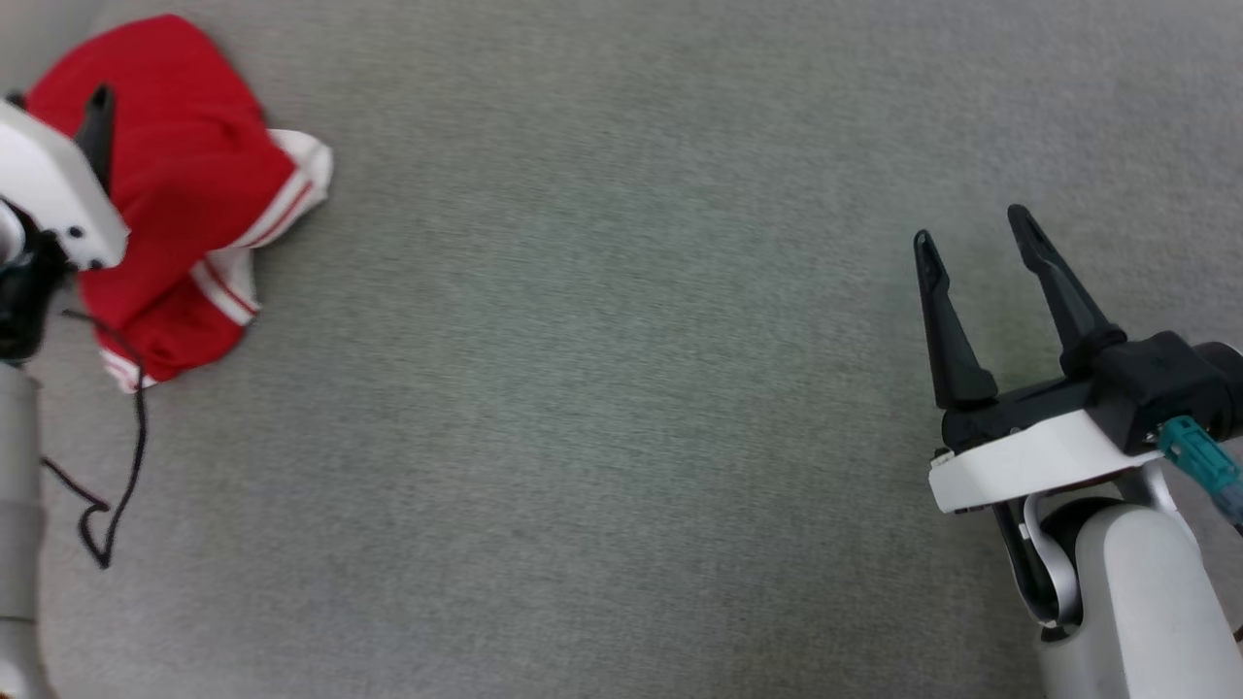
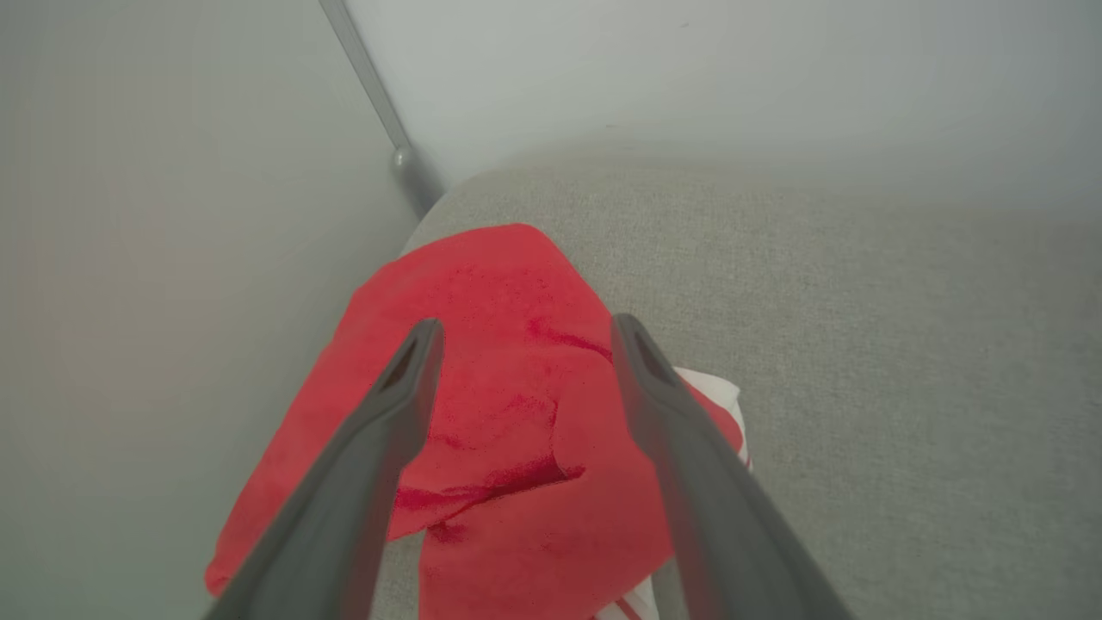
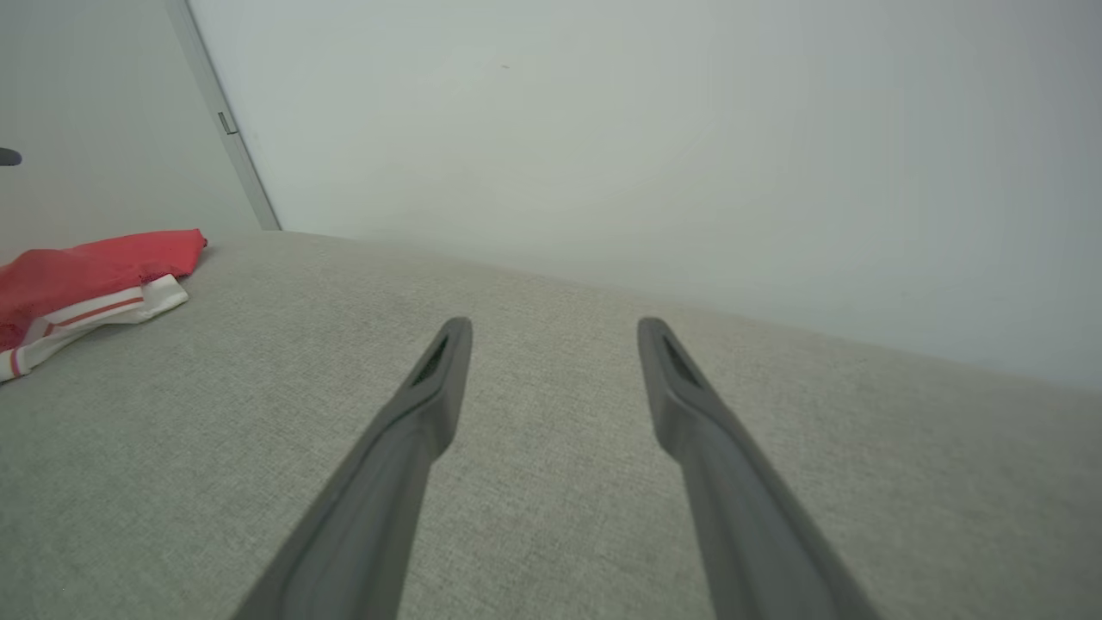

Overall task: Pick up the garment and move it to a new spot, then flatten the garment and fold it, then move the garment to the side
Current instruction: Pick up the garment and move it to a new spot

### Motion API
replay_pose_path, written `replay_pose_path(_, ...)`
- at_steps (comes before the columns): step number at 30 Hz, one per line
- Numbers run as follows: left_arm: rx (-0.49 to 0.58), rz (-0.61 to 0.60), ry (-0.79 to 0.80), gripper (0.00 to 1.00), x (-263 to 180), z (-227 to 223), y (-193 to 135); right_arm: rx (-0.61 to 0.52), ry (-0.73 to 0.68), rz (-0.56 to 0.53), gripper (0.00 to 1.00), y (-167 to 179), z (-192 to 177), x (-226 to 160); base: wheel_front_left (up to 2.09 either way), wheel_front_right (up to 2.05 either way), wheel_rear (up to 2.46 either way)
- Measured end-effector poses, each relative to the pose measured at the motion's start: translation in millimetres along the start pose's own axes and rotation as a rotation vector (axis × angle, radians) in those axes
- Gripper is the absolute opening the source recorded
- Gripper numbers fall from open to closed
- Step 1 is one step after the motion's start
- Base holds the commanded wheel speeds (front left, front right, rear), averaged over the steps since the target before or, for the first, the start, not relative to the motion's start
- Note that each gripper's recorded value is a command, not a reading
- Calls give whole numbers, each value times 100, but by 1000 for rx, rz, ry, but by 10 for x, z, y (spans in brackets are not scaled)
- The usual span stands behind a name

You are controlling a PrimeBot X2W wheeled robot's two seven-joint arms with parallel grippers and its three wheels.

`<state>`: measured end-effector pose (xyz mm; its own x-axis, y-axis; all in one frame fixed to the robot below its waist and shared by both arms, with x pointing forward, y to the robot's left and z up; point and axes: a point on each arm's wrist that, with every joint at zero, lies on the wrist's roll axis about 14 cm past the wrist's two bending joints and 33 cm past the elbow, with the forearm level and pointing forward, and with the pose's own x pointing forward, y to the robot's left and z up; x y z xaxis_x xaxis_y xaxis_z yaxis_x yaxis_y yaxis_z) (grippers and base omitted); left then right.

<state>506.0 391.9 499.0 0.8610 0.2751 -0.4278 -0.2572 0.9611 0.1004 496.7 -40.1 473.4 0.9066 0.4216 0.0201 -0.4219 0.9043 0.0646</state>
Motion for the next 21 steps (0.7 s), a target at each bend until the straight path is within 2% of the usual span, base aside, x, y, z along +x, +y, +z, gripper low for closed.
replay_pose_path(4, -19, 3, 268, 100, 195, -528, 53, 11, 24, -52, 100, -212, -161, -51, 0, 0, 0)
replay_pose_path(11, -100, 0, 560, 100, 256, -1215, 27, 3, 57, -111, 100, -445, -317, -157, 0, 0, 0)
replay_pose_path(12, -121, -1, 576, 65, 257, -1243, 21, 0, 55, -117, 100, -468, -313, -164, 0, 0, 0)
replay_pose_path(13, -137, 4, 592, 47, 251, -1275, 23, -6, 50, -122, 100, -486, -298, -166, 0, 0, 0)
replay_pose_path(15, -152, 7, 609, 36, 234, -1301, 18, -14, 31, -123, 100, -497, -237, -155, 0, 0, 0)
replay_pose_path(16, -165, 11, 609, 0, 227, -1301, 21, -18, 23, -124, 100, -500, -207, -150, 0, 0, 0)
replay_pose_path(21, -169, 24, 559, 0, 213, -1225, 19, -31, 2, -124, 100, -496, -92, -151, 0, 0, 0)
